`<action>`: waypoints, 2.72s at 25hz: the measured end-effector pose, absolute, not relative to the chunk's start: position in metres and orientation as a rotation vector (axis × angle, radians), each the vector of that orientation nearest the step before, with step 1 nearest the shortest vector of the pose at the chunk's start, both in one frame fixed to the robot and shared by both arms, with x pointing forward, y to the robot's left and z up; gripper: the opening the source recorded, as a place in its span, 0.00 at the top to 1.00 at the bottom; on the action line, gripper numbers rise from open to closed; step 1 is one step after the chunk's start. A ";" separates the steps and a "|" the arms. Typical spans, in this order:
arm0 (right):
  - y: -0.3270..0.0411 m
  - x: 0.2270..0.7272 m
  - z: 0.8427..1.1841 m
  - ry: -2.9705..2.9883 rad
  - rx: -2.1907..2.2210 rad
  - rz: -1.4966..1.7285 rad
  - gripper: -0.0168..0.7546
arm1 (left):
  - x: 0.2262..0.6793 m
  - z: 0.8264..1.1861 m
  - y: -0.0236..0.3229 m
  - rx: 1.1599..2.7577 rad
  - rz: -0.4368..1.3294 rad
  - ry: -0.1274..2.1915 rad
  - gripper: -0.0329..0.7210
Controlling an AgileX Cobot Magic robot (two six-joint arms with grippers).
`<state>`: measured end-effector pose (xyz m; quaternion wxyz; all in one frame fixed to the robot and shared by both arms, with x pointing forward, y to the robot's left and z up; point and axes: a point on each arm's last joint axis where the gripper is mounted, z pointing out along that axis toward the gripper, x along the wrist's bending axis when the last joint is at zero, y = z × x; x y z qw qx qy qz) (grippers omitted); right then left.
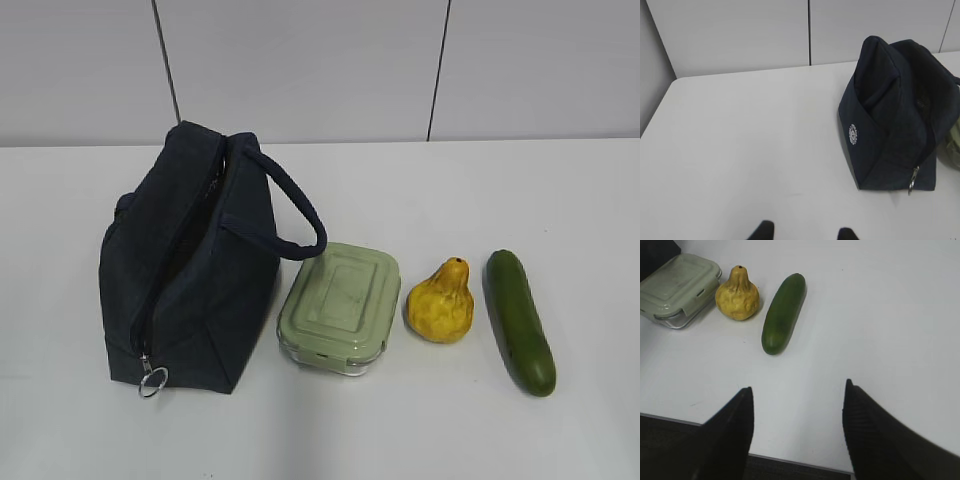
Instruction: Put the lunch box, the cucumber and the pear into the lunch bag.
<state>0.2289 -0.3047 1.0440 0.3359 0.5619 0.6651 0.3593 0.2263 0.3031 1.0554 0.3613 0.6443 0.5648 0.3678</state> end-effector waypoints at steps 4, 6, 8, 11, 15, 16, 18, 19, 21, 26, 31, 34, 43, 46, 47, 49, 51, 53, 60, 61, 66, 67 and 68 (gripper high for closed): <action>-0.305 0.229 1.044 1.734 1.466 0.937 0.40 | 0.226 1.055 0.303 1.660 0.948 1.455 0.64; -0.305 0.229 1.044 1.734 1.466 0.937 0.40 | 0.226 1.055 0.303 1.660 0.948 1.455 0.64; -0.305 0.229 1.044 1.734 1.466 0.937 0.40 | 0.226 1.055 0.303 1.660 0.948 1.455 0.64; -0.305 0.229 1.044 1.734 1.466 0.937 0.40 | 0.226 1.055 0.303 1.660 0.948 1.455 0.64; -0.305 0.229 1.044 1.734 1.466 0.937 0.40 | 0.226 1.055 0.303 1.660 0.948 1.455 0.64; -0.305 0.229 1.044 1.734 1.466 0.937 0.40 | 0.226 1.055 0.303 1.660 0.948 1.455 0.64; -0.305 0.229 1.044 1.734 1.466 0.937 0.40 | 0.226 1.055 0.303 1.660 0.948 1.455 0.64; -0.305 0.229 1.044 1.734 1.466 0.937 0.40 | 0.226 1.055 0.303 1.660 0.948 1.455 0.64; -0.305 0.229 1.044 1.734 1.466 0.937 0.40 | 0.226 1.055 0.303 1.660 0.948 1.455 0.64; -0.305 0.229 1.044 1.734 1.466 0.937 0.40 | 0.226 1.055 0.303 1.660 0.948 1.455 0.64; -0.305 0.229 1.044 1.734 1.466 0.937 0.40 | 0.226 1.055 0.303 1.660 0.948 1.455 0.64; -0.305 0.229 1.045 1.731 1.463 0.940 0.40 | 0.227 1.059 0.302 1.652 0.942 1.447 0.64; -0.289 0.278 1.079 1.742 1.475 1.058 0.40 | 0.291 1.110 0.282 1.651 0.676 1.455 0.63; -0.284 0.303 1.081 1.779 1.527 1.023 0.40 | 0.318 1.120 0.276 1.686 0.583 1.465 0.63; -0.282 0.312 1.083 1.790 1.542 1.012 0.40 | 0.327 1.122 0.274 1.700 0.554 1.467 0.63; -0.280 0.327 1.084 1.809 1.577 0.988 0.40 | 0.348 1.126 0.271 1.735 0.517 1.476 0.63; -0.277 0.341 1.086 1.832 1.604 0.962 0.40 | 0.366 1.128 0.270 1.764 0.505 1.482 0.63; -0.274 0.359 1.089 1.865 1.637 0.924 0.40 | 0.385 1.128 0.269 1.780 0.495 1.495 0.63; -0.264 0.412 1.098 1.976 1.709 0.811 0.40 | 0.436 1.121 0.268 1.734 0.524 1.527 0.63; -0.262 0.421 1.097 1.992 1.723 0.790 0.40 | 0.440 1.121 0.268 1.719 0.535 1.525 0.63; -0.258 0.445 1.087 2.049 1.768 0.717 0.40 | 0.450 1.128 0.267 1.579 0.556 1.503 0.63; -0.257 0.449 1.085 2.051 1.771 0.714 0.40 | 0.451 1.128 0.266 1.561 0.546 1.503 0.63; -0.257 0.452 1.084 2.048 1.770 0.716 0.40 | 0.451 1.129 0.265 1.542 0.528 1.506 0.63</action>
